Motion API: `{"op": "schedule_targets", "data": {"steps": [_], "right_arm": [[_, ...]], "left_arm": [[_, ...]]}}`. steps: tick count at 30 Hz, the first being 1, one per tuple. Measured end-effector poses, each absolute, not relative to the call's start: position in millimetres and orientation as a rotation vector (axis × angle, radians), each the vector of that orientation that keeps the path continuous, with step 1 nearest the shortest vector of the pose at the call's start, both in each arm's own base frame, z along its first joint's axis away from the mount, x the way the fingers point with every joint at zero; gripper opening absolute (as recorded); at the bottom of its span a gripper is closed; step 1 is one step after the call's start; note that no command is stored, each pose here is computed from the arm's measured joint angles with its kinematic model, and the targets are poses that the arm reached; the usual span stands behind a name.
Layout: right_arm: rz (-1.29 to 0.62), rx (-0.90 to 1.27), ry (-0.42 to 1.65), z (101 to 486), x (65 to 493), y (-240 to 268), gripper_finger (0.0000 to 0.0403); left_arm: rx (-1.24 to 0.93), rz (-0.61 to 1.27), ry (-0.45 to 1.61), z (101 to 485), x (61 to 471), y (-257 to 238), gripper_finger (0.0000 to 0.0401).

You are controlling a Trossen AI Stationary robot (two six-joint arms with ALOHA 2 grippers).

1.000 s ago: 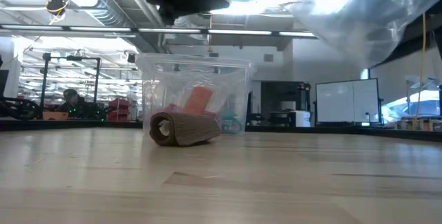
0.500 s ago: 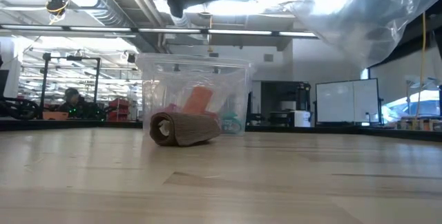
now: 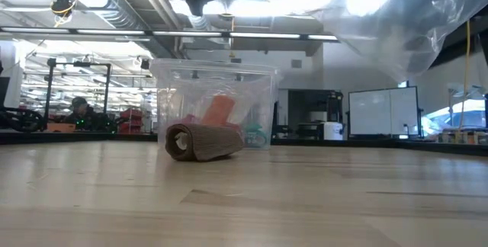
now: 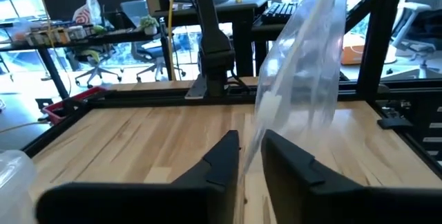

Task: Roll bandage
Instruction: Open the transparent zip bag

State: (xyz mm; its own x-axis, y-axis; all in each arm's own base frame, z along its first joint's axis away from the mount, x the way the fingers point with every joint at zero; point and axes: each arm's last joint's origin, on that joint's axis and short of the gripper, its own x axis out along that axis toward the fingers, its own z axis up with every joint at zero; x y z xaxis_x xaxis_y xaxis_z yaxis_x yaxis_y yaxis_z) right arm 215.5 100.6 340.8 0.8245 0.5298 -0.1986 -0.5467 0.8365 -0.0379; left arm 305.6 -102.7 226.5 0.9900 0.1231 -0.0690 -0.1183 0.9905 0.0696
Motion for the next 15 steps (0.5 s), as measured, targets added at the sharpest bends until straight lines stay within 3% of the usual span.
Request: {"op": "schedule_targets", "data": {"steps": [4, 10, 15], "right_arm": [[0.549, -0.076, 0.195, 339, 217, 101, 0.0008], [0.461, -0.01, 0.252, 336, 218, 98, 0.0028], [0.181, -0.032, 0.51, 332, 209, 87, 0.006]], "left_arm": [[0.069, 0.121, 0.08, 226, 306, -103, 0.001], [0.067, 0.149, 0.142, 219, 304, -104, 0.0003], [0.066, 0.23, 0.231, 218, 292, -108, 0.0002]]}}
